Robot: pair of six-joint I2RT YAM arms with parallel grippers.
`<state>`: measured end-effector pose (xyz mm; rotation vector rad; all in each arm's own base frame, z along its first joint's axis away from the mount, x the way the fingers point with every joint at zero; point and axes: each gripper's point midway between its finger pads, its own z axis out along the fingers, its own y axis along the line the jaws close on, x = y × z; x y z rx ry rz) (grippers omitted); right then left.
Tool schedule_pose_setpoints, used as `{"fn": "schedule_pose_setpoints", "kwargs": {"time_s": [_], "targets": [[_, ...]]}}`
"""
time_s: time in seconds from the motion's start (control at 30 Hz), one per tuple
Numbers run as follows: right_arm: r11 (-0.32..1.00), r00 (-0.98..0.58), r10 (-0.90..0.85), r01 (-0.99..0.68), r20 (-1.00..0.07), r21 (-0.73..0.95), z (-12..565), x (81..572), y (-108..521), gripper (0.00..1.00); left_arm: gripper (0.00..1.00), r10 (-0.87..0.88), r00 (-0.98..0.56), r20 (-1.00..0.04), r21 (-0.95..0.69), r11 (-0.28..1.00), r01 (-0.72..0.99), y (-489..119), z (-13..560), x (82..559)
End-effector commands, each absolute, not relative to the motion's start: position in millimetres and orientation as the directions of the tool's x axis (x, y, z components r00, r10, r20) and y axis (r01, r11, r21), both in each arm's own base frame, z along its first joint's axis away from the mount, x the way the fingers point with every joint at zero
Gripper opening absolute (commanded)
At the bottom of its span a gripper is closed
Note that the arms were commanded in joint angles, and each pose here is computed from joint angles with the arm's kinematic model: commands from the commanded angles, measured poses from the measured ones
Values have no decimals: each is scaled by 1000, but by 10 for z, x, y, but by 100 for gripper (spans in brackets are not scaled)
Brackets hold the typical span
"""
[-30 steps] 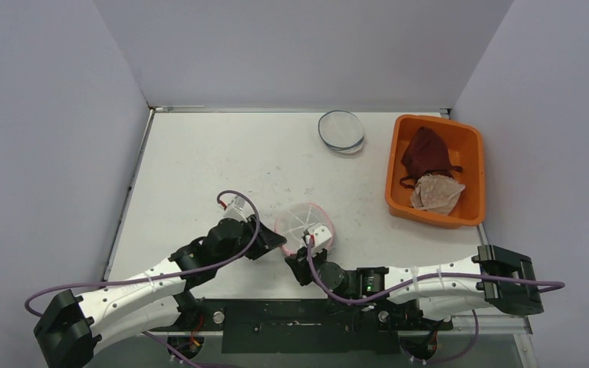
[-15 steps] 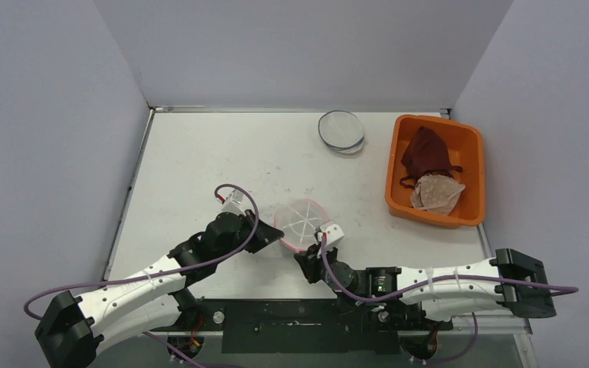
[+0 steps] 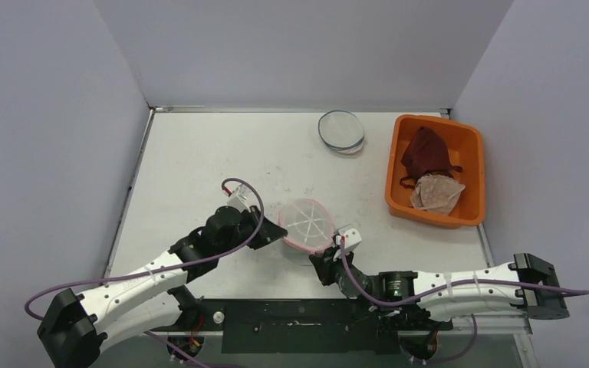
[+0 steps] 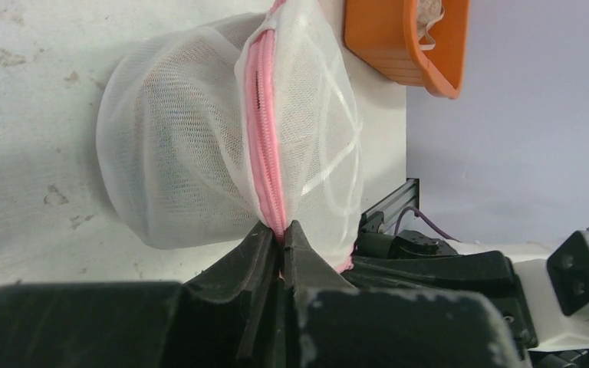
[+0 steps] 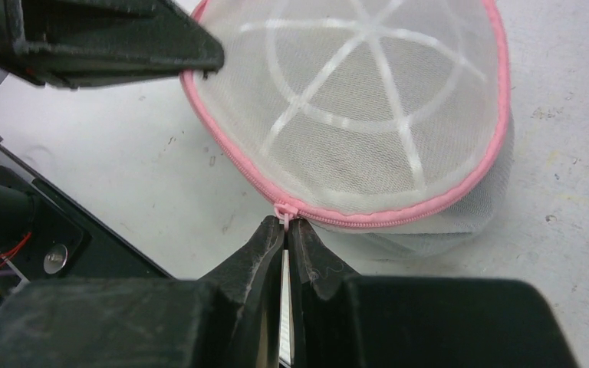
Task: Unzip the laundry bag and remove the bra
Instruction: Unzip the laundry bag at the center of the board.
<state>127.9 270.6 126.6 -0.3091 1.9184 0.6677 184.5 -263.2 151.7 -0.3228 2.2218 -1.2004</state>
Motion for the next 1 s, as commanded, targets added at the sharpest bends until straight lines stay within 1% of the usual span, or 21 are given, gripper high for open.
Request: {"fn": "schedule_pose_setpoints", "kwargs": {"time_s": [0.0,0.2,0.23,0.27,0.3,0.33,0.4,0.5,0.53,0.57,0.6,0.67,0.8,0.97], "targets": [[795,-411,99,-515,-906,320,1337,1229,2764,5,0,-401,-778,-484,-814,533,232,-2801,2029,2001],[772,-420,78,-549,-904,321,1286,1149,2995,5,0,-335,-813,-476,-802,545,245,-2966,1942,2159],[768,-419,79,-553,-904,323,1296,1146,3033,5,2,-319,-825,-466,-802,546,242,-3010,1883,2165],[763,-418,82,-558,-905,326,1315,1142,3072,5,7,-308,-833,-459,-803,545,241,-3037,1846,2164],[760,-416,84,-561,-906,328,1332,1144,3108,5,19,-299,-841,-451,-803,547,236,-3055,1807,2166],[758,-413,85,-564,-907,328,1358,1143,3142,5,33,-291,-848,-443,-803,550,231,-3062,1767,2152],[757,-405,79,-571,-911,319,1394,1148,3195,5,54,-287,-858,-426,-805,553,215,-3036,1719,2110],[757,-399,74,-574,-914,311,1432,1168,3250,5,78,-324,-847,-422,-806,562,186,-2900,1722,2059],[758,-399,74,-573,-914,311,1437,1179,3258,5,85,-335,-842,-423,-804,568,178,-2842,1727,2032],[757,-401,78,-572,-913,316,1453,1188,3269,5,89,-345,-839,-421,-801,575,166,-2778,1725,1996],[755,-403,83,-572,-912,321,1467,1196,3280,5,92,-354,-834,-422,-801,577,160,-2724,1735,1962],[751,-407,92,-571,-909,332,1480,1212,3297,5,94,-370,-832,-414,-801,582,140,-2627,1709,1885],[738,-411,97,-581,-906,342,1509,1220,3372,5,95,-390,-844,-369,-818,568,95,-2519,1619,1709],[721,-410,82,-605,-909,338,1516,1198,3506,5,94,-436,-838,-329,-857,510,71,-2532,1619,1589]]}}
